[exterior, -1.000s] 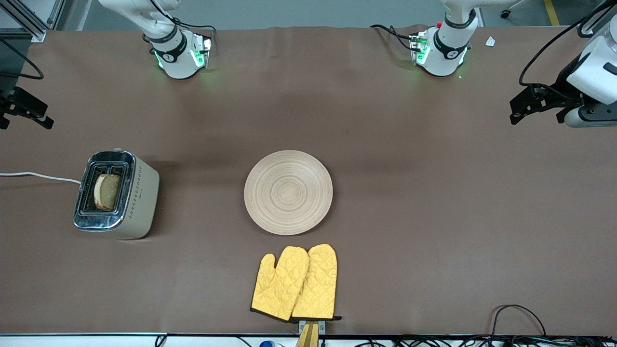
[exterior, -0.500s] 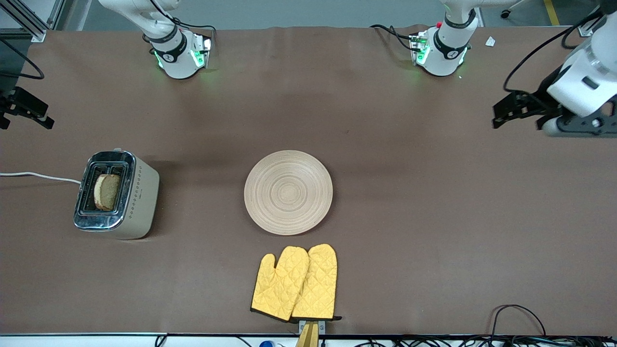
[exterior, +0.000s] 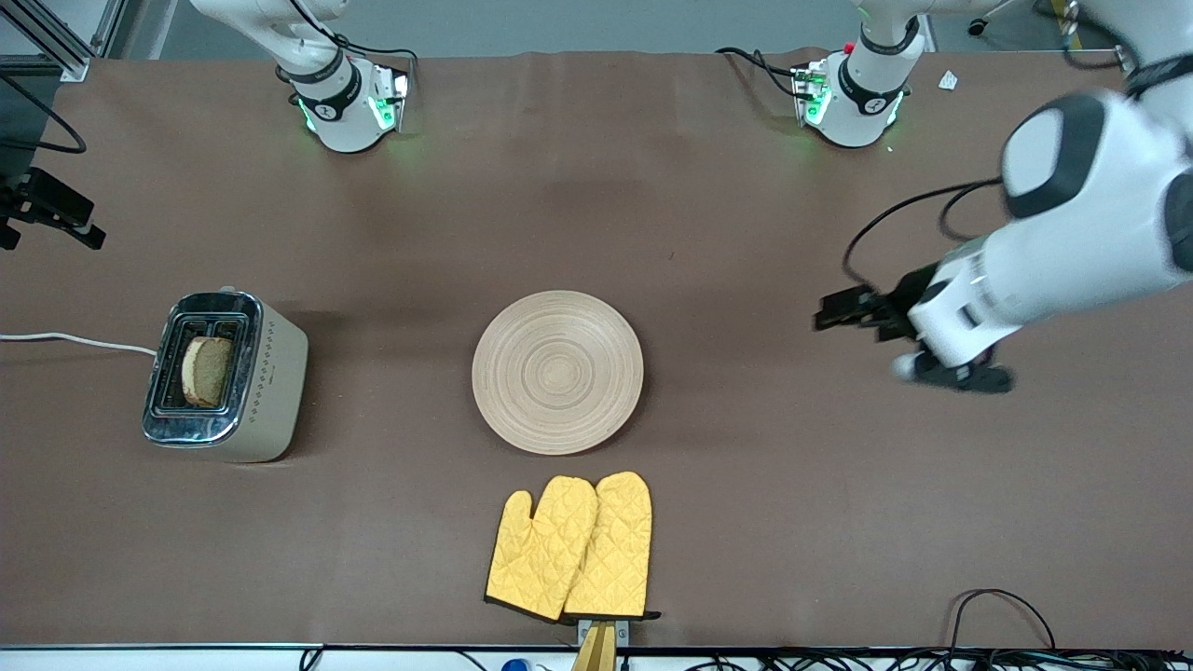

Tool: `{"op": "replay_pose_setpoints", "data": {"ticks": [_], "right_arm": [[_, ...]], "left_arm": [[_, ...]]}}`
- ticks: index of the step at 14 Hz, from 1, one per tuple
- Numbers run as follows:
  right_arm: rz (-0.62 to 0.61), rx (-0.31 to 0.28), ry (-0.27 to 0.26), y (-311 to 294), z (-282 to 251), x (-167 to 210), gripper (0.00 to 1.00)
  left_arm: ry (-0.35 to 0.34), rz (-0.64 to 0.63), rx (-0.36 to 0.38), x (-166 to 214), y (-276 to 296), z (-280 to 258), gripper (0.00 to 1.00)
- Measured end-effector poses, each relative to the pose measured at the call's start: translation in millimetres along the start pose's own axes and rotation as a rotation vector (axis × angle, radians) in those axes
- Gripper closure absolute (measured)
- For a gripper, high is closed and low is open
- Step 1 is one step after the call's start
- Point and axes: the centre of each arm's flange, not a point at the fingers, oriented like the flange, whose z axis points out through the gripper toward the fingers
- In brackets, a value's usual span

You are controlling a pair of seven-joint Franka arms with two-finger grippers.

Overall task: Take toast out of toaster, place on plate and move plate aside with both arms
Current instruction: 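Move the left gripper toward the wooden plate rim, then reach the right gripper into the toaster slot and grasp the bread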

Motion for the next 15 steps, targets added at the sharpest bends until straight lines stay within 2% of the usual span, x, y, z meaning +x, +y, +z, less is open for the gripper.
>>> {"op": "replay_pose_setpoints", "data": {"ticks": [2, 4, 6, 15], "right_arm": [[0.0, 0.0, -0.002, 0, 0, 0, 0.0], [0.0, 0.0, -0.002, 0, 0, 0, 0.0], [0.0, 0.0, -0.001, 0, 0, 0, 0.0], [0.006, 0.0, -0.003, 4, -2, -1, 0.0]], "left_arm": [[-0.013, 0.021, -0.105, 26, -4, 59, 0.0], [-0.019, 0.018, -0.161, 43, -14, 103, 0.0], [-0.027, 0.015, -0.176, 49, -16, 121, 0.0], [-0.043, -0.005, -0.223, 51, -13, 131, 0.0]]}}
